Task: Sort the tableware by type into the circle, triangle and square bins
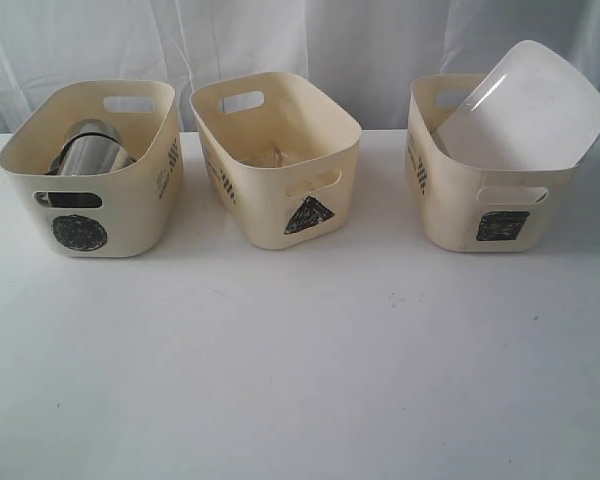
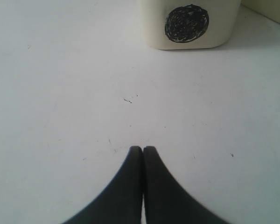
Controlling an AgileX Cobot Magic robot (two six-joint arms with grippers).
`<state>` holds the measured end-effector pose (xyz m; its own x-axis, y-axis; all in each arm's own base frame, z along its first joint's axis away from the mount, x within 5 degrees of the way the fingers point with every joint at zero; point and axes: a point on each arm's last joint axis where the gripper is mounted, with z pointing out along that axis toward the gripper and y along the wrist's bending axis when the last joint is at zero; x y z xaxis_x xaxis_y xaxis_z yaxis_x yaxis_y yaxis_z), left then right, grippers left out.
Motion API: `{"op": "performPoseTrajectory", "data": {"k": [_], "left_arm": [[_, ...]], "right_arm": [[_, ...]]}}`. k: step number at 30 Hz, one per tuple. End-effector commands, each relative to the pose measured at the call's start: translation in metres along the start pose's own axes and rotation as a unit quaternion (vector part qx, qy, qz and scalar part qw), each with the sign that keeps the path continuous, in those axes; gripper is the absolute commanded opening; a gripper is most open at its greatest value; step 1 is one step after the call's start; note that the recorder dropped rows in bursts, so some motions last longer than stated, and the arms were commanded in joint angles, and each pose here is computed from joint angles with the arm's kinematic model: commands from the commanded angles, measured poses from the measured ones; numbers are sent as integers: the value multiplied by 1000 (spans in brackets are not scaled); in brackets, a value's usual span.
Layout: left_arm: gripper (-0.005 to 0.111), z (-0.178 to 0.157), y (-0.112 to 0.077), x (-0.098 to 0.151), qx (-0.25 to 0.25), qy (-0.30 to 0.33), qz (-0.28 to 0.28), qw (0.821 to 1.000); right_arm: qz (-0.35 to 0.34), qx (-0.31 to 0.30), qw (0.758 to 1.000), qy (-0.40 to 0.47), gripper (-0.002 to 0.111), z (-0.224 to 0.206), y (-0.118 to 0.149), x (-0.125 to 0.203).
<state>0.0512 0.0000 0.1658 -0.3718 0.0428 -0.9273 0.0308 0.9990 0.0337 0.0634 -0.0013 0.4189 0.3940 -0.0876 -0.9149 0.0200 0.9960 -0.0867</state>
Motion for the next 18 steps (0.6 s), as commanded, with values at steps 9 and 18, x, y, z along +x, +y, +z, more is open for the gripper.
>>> {"op": "performPoseTrajectory", "data": {"k": [9, 18], "left_arm": [[0, 0, 0, 1, -1, 0, -1, 1000], [0, 0, 0, 1, -1, 0, -1, 1000]], "right_arm": [[49, 86, 985, 140, 0, -36, -4, 124], [105, 104, 989, 18, 0, -70, -3, 164]]}}
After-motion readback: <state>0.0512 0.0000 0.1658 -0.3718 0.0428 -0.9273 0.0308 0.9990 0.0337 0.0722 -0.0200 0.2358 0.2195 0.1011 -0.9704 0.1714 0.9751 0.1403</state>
